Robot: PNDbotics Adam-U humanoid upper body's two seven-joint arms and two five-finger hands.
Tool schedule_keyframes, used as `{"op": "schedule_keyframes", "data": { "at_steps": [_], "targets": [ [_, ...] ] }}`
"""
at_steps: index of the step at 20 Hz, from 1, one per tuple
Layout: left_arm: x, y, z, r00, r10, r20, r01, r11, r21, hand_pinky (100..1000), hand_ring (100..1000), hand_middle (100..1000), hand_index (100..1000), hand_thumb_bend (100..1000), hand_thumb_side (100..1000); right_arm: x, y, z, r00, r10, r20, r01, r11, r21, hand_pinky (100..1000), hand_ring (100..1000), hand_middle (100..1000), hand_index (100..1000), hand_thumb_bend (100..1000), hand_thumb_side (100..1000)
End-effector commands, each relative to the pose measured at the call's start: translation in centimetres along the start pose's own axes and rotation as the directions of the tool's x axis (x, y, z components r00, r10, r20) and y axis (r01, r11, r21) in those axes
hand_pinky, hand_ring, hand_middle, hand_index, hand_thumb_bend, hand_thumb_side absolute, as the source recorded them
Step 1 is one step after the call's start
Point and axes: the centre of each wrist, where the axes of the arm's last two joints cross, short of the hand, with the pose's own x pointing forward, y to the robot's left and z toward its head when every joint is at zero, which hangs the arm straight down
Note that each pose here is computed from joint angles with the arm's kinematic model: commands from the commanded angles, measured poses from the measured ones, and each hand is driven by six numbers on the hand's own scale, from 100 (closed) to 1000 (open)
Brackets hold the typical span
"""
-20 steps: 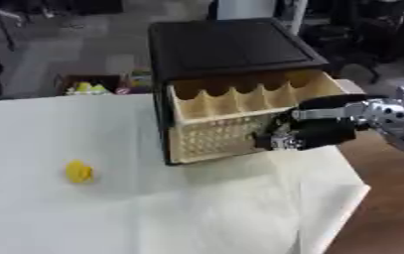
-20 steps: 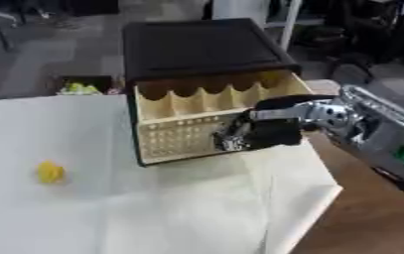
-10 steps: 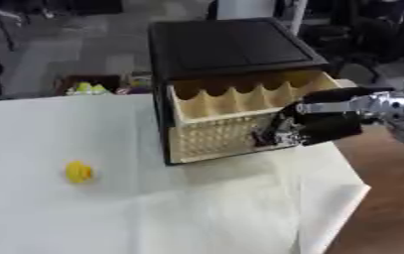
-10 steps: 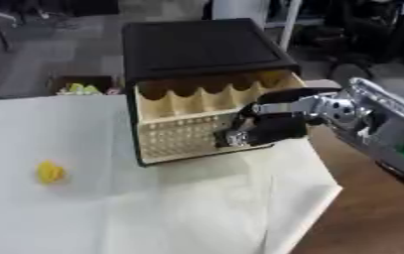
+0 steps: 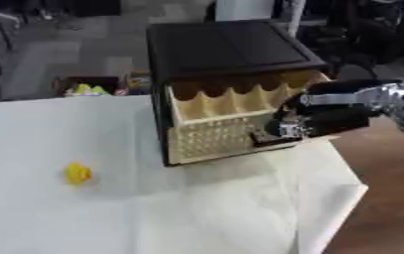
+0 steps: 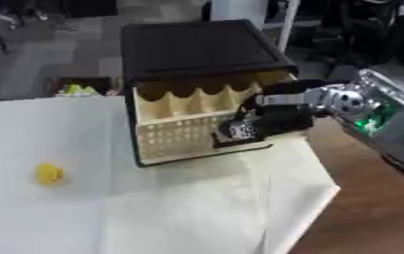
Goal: Pick up objects from table and place into drawer.
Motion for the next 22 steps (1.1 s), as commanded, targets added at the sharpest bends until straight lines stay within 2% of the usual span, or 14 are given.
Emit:
{"op": "schedule_keyframes", "data": {
  "at_steps": [1, 5, 8, 15, 19, 20, 22],
  "targets": [
    [0.7, 0.7, -0.9, 0.999, -0.016, 0.048, 0.015, 1.0, 0.012, 781, 896, 871, 911, 100, 1000, 0.2, -1.3, 1.2, 1.0, 0.009, 0.012, -0.008, 0.998, -0.057, 100, 100, 100, 852, 207, 1000],
    [0.7, 0.8, -0.9, 0.999, -0.017, 0.048, 0.017, 1.0, 0.014, 781, 896, 871, 911, 100, 1000, 0.2, -1.8, 1.6, 0.999, -0.01, 0.043, 0.015, 0.992, -0.124, 100, 100, 100, 843, 175, 1000],
    [0.6, 0.8, -0.9, 0.999, -0.018, 0.045, 0.017, 1.0, 0.015, 781, 896, 871, 911, 100, 1000, 0.4, -2.5, 2.0, 0.998, 0.004, 0.067, 0.01, 0.978, -0.208, 100, 100, 100, 835, 160, 1000],
    [0.5, 0.8, -0.7, 0.999, -0.019, 0.036, 0.018, 1.0, 0.016, 780, 897, 871, 911, 100, 1000, 0.7, -3.4, 2.4, 0.992, 0.0, 0.122, 0.051, 0.909, -0.415, 100, 100, 100, 816, 118, 1000],
    [0.5, 0.7, -0.6, 0.999, -0.017, 0.031, 0.017, 1.0, 0.017, 780, 897, 871, 911, 100, 1000, 1.0, -4.0, 2.6, 0.988, -0.02, 0.152, 0.1, 0.835, -0.542, 100, 100, 100, 797, 100, 1000],
    [0.5, 0.7, -0.6, 0.999, -0.017, 0.029, 0.016, 1.0, 0.017, 780, 897, 871, 911, 100, 1000, 1.1, -4.1, 2.7, 0.988, -0.026, 0.154, 0.112, 0.804, -0.584, 100, 100, 100, 795, 100, 1000],
    [0.5, 0.7, -0.5, 1.0, -0.015, 0.026, 0.014, 1.0, 0.017, 780, 897, 871, 911, 100, 1000, 1.2, -4.5, 2.9, 0.986, -0.041, 0.16, 0.141, 0.709, -0.691, 100, 100, 100, 789, 100, 1000]
  ]
}}
